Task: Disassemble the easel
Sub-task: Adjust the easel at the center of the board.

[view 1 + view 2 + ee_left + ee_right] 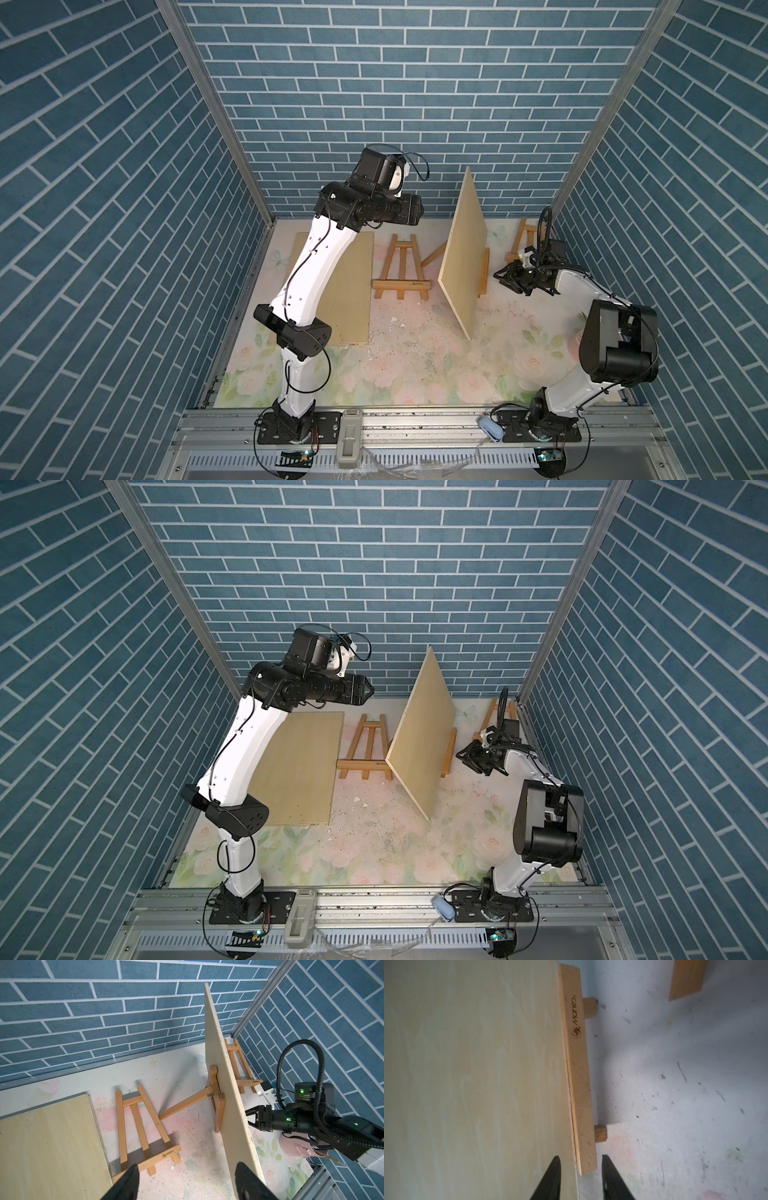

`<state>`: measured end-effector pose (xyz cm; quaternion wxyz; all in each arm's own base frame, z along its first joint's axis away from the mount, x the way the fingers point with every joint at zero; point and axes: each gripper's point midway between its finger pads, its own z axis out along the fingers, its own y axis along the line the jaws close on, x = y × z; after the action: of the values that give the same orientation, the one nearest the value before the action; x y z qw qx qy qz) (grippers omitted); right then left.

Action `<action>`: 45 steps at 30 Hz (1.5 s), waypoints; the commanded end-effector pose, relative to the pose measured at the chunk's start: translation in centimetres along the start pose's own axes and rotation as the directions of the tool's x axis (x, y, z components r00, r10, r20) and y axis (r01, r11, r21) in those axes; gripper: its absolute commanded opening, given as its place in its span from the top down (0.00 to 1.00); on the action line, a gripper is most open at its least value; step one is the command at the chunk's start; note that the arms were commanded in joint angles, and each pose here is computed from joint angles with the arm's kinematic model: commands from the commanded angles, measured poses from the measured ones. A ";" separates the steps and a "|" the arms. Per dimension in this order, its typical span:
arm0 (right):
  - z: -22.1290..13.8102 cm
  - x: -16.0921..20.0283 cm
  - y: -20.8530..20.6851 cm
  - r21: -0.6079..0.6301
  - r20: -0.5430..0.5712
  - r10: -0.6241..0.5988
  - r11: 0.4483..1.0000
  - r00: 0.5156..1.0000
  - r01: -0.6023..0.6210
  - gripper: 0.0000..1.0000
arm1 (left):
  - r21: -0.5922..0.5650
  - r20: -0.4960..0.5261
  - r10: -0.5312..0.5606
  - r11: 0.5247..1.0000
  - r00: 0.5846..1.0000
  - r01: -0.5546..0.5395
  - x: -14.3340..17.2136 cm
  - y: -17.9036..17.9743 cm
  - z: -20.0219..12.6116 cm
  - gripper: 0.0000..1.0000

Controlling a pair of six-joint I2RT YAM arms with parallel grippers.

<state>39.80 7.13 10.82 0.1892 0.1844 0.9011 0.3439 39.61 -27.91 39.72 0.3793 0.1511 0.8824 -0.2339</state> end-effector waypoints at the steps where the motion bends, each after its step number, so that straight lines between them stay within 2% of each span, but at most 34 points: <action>1: 0.8 -1.7 0.9 -0.040 0.025 -0.001 0.999 1.000 0.002 0.65 | -0.002 -0.039 0.004 1.000 0.999 -0.004 1.0 0.5 -0.2 0.26; 9: 3.3 -2.5 0.1 -0.036 0.000 -0.007 0.999 1.000 0.007 0.64 | -0.016 -0.047 -0.013 1.000 0.999 0.012 1.1 1.3 0.0 0.26; 22: 5.2 -2.3 0.2 -0.082 -0.018 -0.003 0.997 1.000 0.001 0.66 | -0.052 -0.067 -0.023 0.998 0.997 0.020 1.6 2.4 -0.1 0.26; 31: 6.8 -1.3 0.0 -0.094 -0.053 -0.002 0.996 0.999 -0.003 0.76 | -0.059 -0.078 -0.028 0.998 0.997 0.023 1.9 2.8 -0.1 0.26; 38: 7.1 -0.6 -0.2 -0.098 -0.070 -0.010 0.995 0.997 0.003 0.91 | -0.060 -0.083 -0.034 0.998 0.996 0.030 2.0 2.8 -0.1 0.26; 45: 6.9 1.5 -1.6 -0.052 -0.144 -0.021 0.999 0.989 0.014 0.99 | -0.071 -0.090 -0.039 0.997 0.995 0.032 2.3 3.0 -0.6 0.26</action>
<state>44.05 9.59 6.79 0.1878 0.1518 0.8935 0.3787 39.88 -25.83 37.35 0.3445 0.1337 0.9048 -0.2117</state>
